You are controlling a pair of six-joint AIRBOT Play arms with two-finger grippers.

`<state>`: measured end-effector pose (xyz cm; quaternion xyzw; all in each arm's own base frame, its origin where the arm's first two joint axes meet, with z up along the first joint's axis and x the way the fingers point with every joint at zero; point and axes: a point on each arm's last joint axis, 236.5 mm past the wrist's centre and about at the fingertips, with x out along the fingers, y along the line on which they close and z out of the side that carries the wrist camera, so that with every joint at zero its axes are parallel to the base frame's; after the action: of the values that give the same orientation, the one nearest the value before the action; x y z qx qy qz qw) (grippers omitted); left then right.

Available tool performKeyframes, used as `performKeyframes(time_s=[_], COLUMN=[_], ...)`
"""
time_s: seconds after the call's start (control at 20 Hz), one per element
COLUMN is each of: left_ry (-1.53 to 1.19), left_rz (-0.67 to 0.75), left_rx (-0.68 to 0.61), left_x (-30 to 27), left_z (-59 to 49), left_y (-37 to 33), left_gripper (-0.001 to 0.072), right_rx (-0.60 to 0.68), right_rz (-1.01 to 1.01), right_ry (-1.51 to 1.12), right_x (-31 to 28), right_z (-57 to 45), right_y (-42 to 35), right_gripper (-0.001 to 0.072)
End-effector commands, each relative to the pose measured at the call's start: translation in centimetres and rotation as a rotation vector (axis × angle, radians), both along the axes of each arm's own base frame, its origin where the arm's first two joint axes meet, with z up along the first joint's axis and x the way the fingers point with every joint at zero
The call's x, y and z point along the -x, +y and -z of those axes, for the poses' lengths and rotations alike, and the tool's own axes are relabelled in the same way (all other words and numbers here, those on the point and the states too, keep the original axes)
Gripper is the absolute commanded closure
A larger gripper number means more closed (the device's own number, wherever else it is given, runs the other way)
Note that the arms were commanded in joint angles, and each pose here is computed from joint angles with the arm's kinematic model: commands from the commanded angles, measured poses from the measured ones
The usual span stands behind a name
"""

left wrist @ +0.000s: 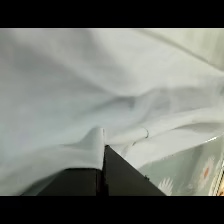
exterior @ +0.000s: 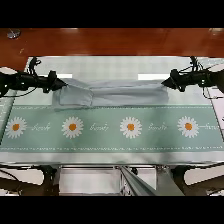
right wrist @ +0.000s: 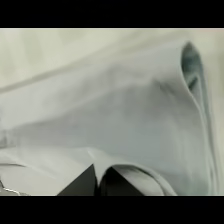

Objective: Fold the shirts.

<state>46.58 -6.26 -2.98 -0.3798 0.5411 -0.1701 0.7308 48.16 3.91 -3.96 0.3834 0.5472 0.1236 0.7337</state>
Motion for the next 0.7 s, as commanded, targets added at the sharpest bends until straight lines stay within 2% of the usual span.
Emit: performKeyframes(time_s=[0.0,0.2,0.25,0.3,0.35,0.45,0.55,0.65], left_ry=[0.032,0.018,0.019,0.030,0.049,0.111,0.297,0.361], left_rz=[-0.028,-0.053,-0.050,-0.036,0.004,0.084,0.064,0.031], left_rx=[0.028,0.018,0.019,0.028,0.040,-0.029,-0.162,-0.277], left_x=[-3.8,-5.3,-5.3,-4.9,-4.0,-1.7,2.3,5.3], left_z=[1.3,2.0,2.0,1.9,1.5,1.2,2.0,1.8], left_y=[0.1,0.6,0.6,0.4,0.3,3.2,8.9,13.4], left_gripper=[0.0687,0.0687,0.0683,0.0469,0.0022,0.0008,0.0010,0.0009], right_rx=[-0.033,-0.037,-0.039,-0.046,-0.051,-0.053,-0.029,0.022], right_rz=[0.022,0.030,0.035,0.047,0.056,0.047,0.023,-0.040], right_ry=[0.015,0.015,0.015,0.015,-0.001,-0.012,0.040,0.162], right_x=[-3.0,-4.6,-4.8,-4.9,-5.1,-4.5,-2.1,1.8], right_z=[1.1,1.9,2.0,1.8,1.2,-0.3,-0.2,1.7], right_y=[0.1,0.2,0.2,0.1,-0.6,-2.6,-5.5,-7.5], right_gripper=[0.0683,0.0682,0.0590,0.0240,0.0088,0.0095,0.0095,0.0095])
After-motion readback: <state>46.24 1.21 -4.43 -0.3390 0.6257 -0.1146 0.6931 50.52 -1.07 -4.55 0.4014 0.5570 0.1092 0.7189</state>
